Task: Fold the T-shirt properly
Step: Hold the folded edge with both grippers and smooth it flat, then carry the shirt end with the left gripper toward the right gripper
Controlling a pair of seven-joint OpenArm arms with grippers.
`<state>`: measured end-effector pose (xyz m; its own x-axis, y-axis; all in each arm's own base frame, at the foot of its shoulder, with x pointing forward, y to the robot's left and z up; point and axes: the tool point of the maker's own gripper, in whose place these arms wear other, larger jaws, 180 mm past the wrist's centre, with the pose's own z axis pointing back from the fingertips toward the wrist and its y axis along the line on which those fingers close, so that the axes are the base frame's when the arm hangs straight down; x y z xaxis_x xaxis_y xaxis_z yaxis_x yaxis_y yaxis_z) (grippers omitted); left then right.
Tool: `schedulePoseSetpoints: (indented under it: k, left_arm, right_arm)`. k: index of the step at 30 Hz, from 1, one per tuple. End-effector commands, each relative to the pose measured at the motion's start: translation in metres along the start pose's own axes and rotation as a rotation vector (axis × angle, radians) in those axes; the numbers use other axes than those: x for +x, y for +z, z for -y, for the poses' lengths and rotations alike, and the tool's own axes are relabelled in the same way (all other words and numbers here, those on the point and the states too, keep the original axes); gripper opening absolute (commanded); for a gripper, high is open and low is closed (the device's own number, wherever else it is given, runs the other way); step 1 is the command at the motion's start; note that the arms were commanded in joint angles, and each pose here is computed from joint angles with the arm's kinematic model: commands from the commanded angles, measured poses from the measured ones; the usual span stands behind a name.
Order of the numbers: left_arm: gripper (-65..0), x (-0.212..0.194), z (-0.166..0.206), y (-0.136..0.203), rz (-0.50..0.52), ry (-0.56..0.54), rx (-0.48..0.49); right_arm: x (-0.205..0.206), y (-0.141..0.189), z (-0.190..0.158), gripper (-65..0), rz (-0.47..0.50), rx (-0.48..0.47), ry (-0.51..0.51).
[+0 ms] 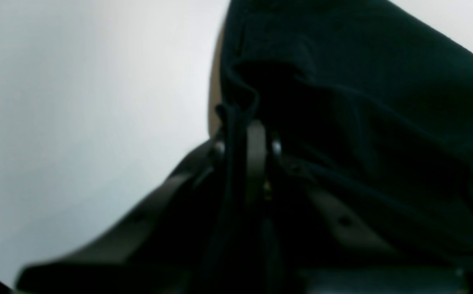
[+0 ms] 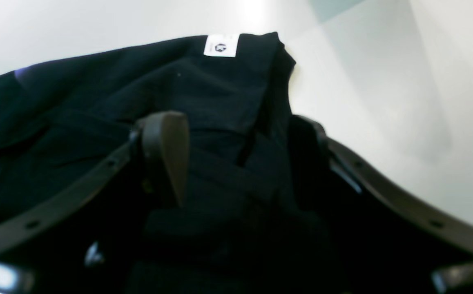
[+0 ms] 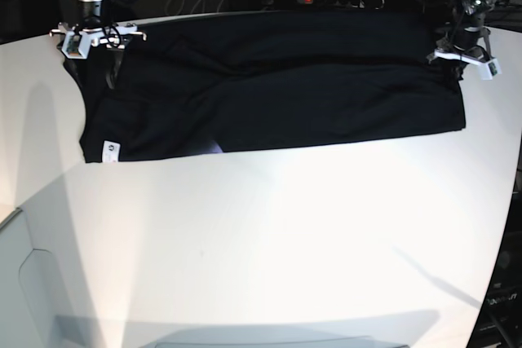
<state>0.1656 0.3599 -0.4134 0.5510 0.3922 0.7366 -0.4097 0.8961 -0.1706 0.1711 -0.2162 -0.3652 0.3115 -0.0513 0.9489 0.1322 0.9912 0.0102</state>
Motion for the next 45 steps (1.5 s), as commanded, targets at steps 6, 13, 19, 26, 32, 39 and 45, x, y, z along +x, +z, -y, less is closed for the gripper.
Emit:
schedulePoseSetpoints:
  k: [6, 13, 19, 26, 32, 39, 45]
  left_arm:
    - [-65.0, 0.016, -0.001, 0.006, 0.028, -0.038, 0.001]
    - [-65.0, 0.043, -0.005, 0.019, 0.104, -0.068, 0.028]
    - [-65.0, 0.065, 0.005, 0.027, 0.161, -0.114, 0.022]
    - [-65.0, 0.080, 0.045, 0.043, 0.246, -0.132, -0.017]
    - [-65.0, 0.049, 0.126, 0.042, 0.192, -0.189, -0.148]
    - [-65.0, 0.003, 0.213, 0.039, 0.074, -0.349, -0.344]
    - [-65.0, -0.038, 0.277, 0.053, -0.003, -0.451, -0.517]
  right_arm:
    - [-0.021, 0.000, 0.001, -25.7, -0.058, -0.004, -0.035]
    - [-0.044, -0.011, 0.006, -25.8, -0.109, 0.001, -0.053]
    - [-0.061, -0.014, 0.013, -26.0, -0.149, 0.002, -0.054]
    - [-0.061, -0.015, 0.012, -26.0, -0.149, 0.002, -0.057]
    - [-0.059, -0.015, 0.012, -26.0, -0.140, 0.002, -0.056]
    - [-0.057, -0.016, 0.012, -26.0, -0.136, 0.002, -0.055]
    - [-0.057, -0.017, 0.012, -26.0, -0.134, 0.003, -0.055]
